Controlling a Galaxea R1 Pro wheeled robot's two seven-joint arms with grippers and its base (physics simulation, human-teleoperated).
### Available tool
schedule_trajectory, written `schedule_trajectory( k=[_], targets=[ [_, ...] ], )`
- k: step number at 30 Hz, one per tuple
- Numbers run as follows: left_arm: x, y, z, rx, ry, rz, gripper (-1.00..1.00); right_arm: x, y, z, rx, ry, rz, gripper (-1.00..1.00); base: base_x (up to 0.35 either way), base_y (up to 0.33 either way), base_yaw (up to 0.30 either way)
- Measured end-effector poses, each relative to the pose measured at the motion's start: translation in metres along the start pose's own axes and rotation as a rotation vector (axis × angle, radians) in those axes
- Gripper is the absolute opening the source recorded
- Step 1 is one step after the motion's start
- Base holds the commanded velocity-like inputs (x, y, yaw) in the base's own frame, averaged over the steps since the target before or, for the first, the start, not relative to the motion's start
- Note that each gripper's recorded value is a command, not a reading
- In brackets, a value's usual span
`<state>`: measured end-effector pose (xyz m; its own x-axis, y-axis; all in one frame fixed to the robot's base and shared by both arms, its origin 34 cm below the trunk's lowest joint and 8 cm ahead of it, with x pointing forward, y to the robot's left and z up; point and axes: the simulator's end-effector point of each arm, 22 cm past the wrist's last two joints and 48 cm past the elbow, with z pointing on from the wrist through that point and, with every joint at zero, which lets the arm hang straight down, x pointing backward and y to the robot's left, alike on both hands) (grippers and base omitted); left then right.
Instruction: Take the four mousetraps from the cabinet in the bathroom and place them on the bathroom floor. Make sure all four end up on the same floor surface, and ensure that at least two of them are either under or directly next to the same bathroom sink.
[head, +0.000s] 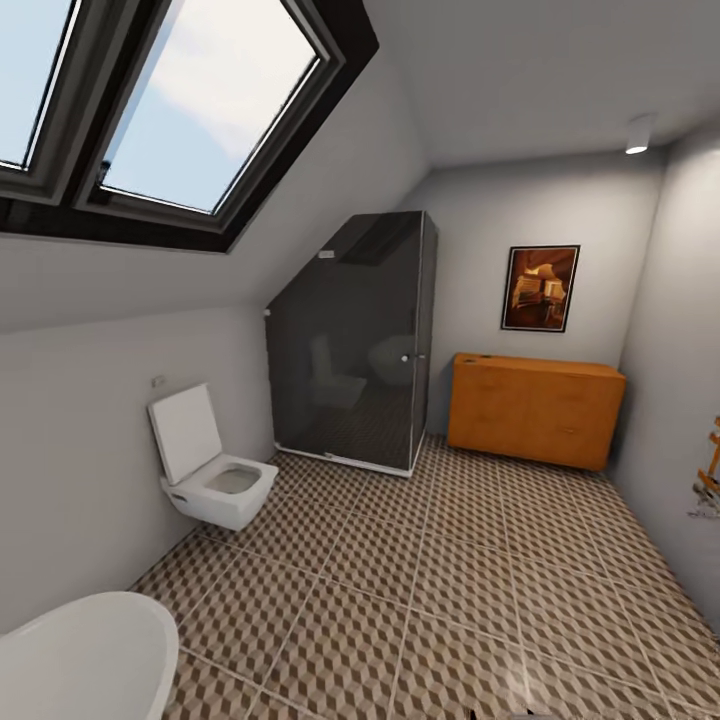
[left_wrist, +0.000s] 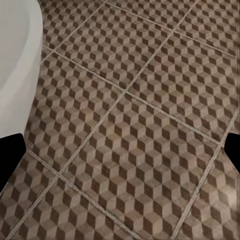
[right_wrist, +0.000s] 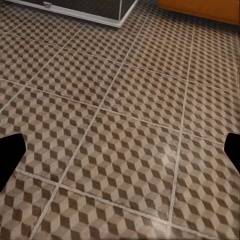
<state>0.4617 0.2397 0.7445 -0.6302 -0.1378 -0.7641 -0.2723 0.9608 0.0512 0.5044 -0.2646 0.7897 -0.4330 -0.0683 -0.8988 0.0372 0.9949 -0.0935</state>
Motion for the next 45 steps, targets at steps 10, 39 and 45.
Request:
schedule_trajectory(
  k=[10,39,45],
  targets=[
    [0.0001,0.0002,0.0,-0.001,0.0,-0.001,1.0,-0.0001,0.0001,0.0,0.0,0.0,0.0,1.0,0.0,0.0,-0.272],
    [0.0,0.0,0.0,0.0,0.0,0.0,1.0,0.0,0.0011,0.0,-0.005,0.0,0.0,1.0,0.0,0.0,-0.272],
    [0.0002,0.0001,0.0,0.0,0.0,0.0,1.0,0.0002,0.0015,0.0,-0.007,0.001,0.0,1.0,0.0,0.0,-0.272]
  ],
)
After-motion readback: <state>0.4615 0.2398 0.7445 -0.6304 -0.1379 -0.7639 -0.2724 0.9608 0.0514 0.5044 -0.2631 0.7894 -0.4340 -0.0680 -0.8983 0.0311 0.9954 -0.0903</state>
